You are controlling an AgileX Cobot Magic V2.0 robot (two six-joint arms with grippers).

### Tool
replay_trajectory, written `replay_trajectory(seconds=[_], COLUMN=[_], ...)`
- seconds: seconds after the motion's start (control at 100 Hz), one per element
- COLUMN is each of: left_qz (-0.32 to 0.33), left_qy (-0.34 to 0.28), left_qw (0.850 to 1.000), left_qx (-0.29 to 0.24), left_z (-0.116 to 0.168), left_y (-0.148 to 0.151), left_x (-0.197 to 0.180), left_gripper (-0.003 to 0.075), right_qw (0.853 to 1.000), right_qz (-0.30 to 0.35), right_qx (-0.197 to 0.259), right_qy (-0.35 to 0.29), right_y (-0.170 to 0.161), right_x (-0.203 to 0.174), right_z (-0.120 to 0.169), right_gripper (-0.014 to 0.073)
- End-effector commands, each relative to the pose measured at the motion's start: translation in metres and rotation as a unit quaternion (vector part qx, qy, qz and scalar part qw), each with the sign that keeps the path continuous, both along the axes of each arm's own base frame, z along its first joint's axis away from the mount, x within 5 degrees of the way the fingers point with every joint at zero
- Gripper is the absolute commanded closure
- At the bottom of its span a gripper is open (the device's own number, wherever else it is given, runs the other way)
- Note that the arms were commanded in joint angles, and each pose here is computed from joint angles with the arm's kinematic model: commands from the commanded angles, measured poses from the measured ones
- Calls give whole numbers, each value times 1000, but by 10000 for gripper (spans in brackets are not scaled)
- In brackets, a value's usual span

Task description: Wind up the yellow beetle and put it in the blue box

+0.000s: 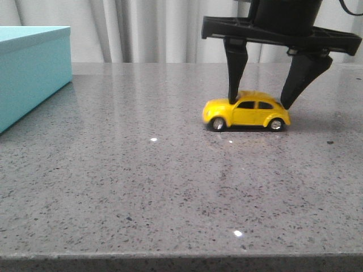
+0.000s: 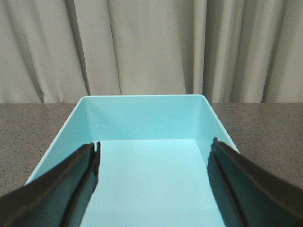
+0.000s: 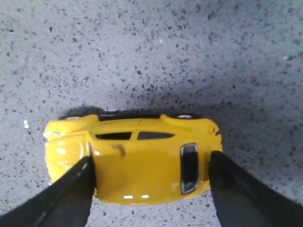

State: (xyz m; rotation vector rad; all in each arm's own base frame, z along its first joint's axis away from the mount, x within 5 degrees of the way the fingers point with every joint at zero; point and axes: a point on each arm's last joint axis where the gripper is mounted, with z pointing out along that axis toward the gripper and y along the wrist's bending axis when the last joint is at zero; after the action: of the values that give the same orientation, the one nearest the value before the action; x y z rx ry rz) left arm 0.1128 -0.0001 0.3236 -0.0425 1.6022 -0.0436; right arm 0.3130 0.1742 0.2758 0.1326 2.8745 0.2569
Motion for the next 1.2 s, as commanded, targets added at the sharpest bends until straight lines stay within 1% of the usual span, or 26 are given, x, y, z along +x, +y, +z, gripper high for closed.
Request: replay_trajectory(seconds=[0.0, 0.12, 0.2, 0.25, 0.31, 0.45, 0.55, 0.67, 0.74, 0.77, 0.85, 0.989, 1.109, 1.189], left_qz=[1, 1, 1, 1, 1, 0, 0, 0, 0, 0, 0, 0, 0, 1], left_qy=[-56, -56, -56, -55, -53, -40, -34, -34, -34, -34, -34, -34, -38, -46], left_qw=[998, 998, 998, 998, 999, 999, 999, 999, 999, 999, 999, 999, 999, 999], left_qx=[-7, -7, -7, -7, -7, -7, -7, -7, -7, -7, -7, -7, -7, -7], left_z=[19, 19, 19, 19, 18, 16, 15, 15, 15, 15, 15, 15, 15, 17], left_y=[0, 0, 0, 0, 0, 0, 0, 0, 0, 0, 0, 0, 0, 0], left_x=[0, 0, 0, 0, 0, 1, 1, 1, 1, 1, 1, 1, 1, 1], left_gripper=[246, 246, 246, 246, 246, 246, 246, 246, 246, 246, 246, 246, 246, 246], right_qw=[999, 999, 999, 999, 999, 999, 996, 989, 985, 984, 984, 985, 988, 989], right_qz=[1, 1, 1, -1, -6, -35, -51, -60, -66, -69, -73, -74, -60, -46], right_qx=[12, 12, 2, -12, -19, -40, -74, -137, -162, -165, -165, -150, -126, -100], right_qy=[-36, -36, -39, -44, -41, -11, 12, 11, 6, 3, -5, -36, -73, -103], right_y=[-1, -1, -5, -10, -16, -38, -58, -78, -87, -90, -94, -95, -92, -87], right_x=[2, 2, 2, 3, 3, 6, 6, 4, 2, 1, 0, -8, -19, -28], right_z=[18, 18, 20, 21, 22, 22, 21, 28, 32, 35, 40, 55, 73, 87], right_gripper=[90, 90, 90, 90, 90, 90, 90, 90, 90, 90, 90, 90, 90, 90])
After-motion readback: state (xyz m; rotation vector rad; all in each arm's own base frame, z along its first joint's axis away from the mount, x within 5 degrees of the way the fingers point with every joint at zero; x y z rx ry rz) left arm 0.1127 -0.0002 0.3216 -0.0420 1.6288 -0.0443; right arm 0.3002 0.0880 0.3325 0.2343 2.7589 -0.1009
